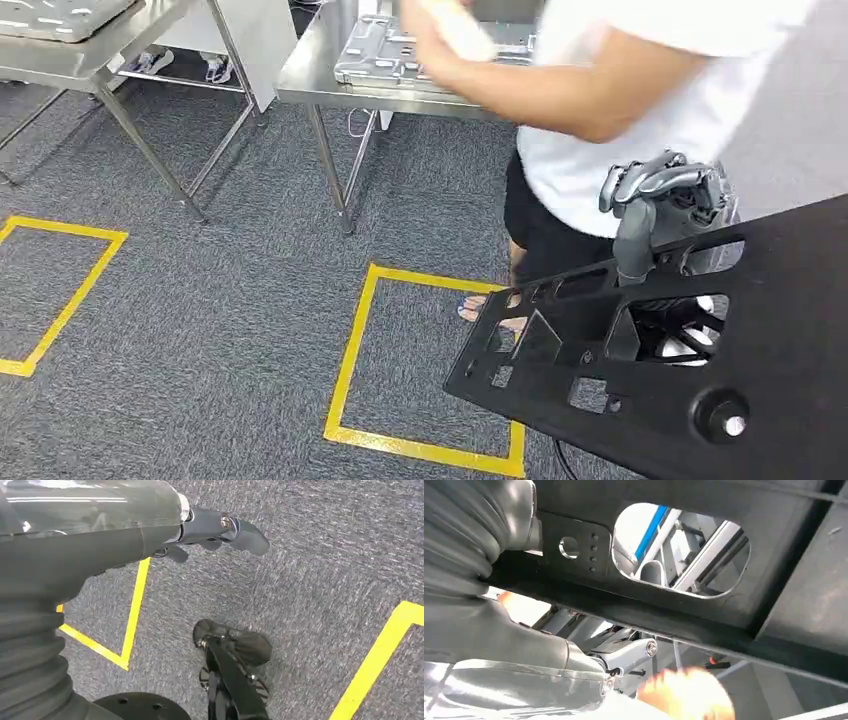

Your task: Take the parts from the cabinet and place them on the table.

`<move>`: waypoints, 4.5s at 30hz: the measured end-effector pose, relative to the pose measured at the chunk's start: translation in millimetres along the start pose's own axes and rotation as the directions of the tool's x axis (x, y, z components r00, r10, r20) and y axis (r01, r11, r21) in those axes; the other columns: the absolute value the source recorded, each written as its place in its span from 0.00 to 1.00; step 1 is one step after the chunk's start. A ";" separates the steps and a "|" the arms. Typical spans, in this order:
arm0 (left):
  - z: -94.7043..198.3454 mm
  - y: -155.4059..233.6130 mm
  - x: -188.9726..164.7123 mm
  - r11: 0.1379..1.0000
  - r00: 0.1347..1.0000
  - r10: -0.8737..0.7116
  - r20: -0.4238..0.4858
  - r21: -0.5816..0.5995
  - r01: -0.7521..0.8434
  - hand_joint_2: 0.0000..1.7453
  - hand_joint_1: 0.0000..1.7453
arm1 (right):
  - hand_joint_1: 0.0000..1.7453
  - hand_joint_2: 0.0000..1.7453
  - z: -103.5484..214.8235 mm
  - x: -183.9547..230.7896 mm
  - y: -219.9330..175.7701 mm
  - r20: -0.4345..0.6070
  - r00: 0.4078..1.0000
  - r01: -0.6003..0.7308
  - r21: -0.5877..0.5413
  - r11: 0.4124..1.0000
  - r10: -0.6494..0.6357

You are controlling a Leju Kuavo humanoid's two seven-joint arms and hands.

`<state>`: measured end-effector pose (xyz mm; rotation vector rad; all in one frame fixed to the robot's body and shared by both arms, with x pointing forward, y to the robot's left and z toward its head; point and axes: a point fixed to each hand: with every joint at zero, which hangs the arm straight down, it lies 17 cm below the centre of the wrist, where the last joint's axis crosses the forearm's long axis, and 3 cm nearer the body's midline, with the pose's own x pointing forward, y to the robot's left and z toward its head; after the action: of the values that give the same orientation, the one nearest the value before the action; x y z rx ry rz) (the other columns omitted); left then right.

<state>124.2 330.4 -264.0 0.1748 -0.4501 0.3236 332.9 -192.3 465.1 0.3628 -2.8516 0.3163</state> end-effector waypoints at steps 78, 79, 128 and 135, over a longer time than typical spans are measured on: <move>0.4 -2.2 6.1 0.999 0.999 -0.019 0.034 -0.032 0.021 1.00 0.00 | 1.00 1.00 15.1 -5.2 3.1 -0.027 1.000 -0.011 -0.023 1.000 0.010; 0.5 -2.1 6.0 0.999 0.999 -0.020 0.035 -0.032 0.021 1.00 0.00 | 1.00 1.00 15.0 -5.1 3.1 -0.027 1.000 -0.011 -0.024 1.000 0.010; 1.9 -0.5 4.3 0.998 0.998 -0.038 0.049 -0.044 0.040 1.00 0.00 | 1.00 1.00 17.5 -1.6 2.6 -0.023 1.000 -0.002 -0.033 0.999 0.002; 1.2 -0.4 6.7 0.998 0.998 -0.038 0.051 -0.043 0.040 1.00 0.00 | 1.00 1.00 16.1 1.5 0.7 -0.014 1.000 -0.009 -0.039 0.999 0.008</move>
<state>129.6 331.5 -260.0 0.1485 -0.5029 0.2714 327.8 -196.0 450.2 0.3397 -2.8420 0.2631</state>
